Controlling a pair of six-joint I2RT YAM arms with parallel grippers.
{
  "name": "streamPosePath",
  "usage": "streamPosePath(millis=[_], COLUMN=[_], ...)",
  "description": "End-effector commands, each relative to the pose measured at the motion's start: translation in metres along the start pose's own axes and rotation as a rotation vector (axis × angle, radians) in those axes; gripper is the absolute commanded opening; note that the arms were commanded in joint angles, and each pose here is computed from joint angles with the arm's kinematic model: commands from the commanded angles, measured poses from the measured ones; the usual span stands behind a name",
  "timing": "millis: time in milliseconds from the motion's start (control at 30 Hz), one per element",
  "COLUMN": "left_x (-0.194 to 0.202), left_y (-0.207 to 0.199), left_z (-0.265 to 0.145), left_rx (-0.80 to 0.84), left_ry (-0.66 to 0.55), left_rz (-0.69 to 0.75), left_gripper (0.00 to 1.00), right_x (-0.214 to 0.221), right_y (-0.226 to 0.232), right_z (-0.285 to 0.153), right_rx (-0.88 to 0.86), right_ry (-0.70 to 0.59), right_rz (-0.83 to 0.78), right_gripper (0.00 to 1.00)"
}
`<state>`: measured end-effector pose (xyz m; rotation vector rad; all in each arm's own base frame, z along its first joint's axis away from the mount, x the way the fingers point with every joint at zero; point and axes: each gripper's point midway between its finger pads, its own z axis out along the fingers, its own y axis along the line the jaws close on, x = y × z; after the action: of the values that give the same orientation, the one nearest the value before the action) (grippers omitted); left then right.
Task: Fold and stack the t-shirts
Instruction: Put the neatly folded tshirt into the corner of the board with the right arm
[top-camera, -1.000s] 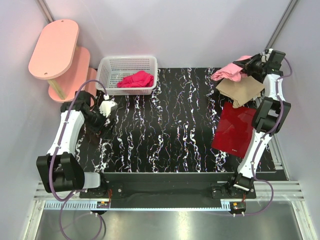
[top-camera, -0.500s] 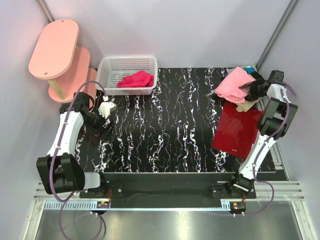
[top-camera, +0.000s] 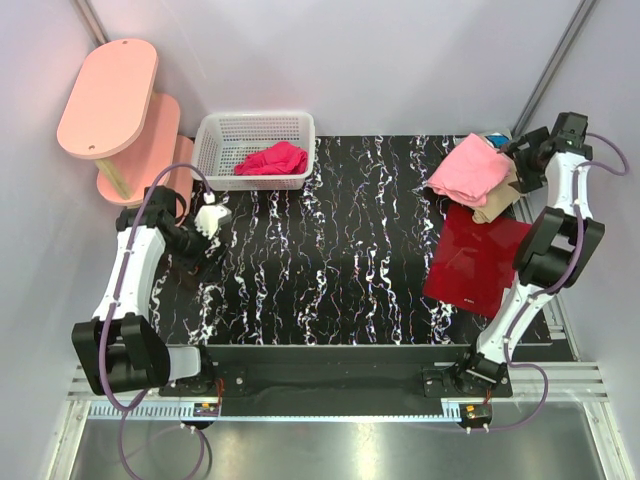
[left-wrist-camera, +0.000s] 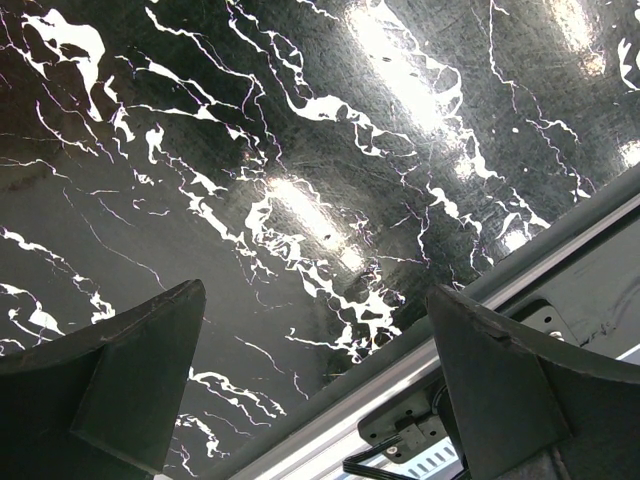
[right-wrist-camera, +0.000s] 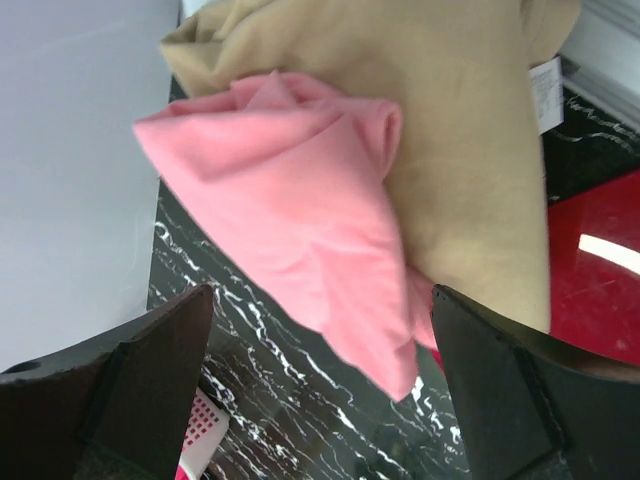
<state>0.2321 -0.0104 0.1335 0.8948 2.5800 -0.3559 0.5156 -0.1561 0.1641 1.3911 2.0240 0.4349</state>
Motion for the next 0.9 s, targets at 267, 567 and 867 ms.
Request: streamPosePath(millis=[267, 567, 867], left_x=[-0.016, -0.015, -0.006], left_y=[-0.002, 0.002, -0.003], left_z=[-0.012, -0.019, -0.020], left_rx=[0.002, -0.038, -0.032], left_ry=[-0.059, -0.053, -0.034], left_rz=[-0.013, -0.023, -0.020], left_gripper=[0.99, 0.99, 0.99], right_x=[0.040, 0.045, 0.043], right_y=[0.102, 0.095, 0.105], right_z=[-0.026, 0.079, 0.095], right_rx=[-0.261, -0.305, -0.411], right_ry=[0.066, 0.196, 0.268], right_rz=[-0.154, -0.165, -0.156], right_gripper=[0.91, 0.89, 0.85])
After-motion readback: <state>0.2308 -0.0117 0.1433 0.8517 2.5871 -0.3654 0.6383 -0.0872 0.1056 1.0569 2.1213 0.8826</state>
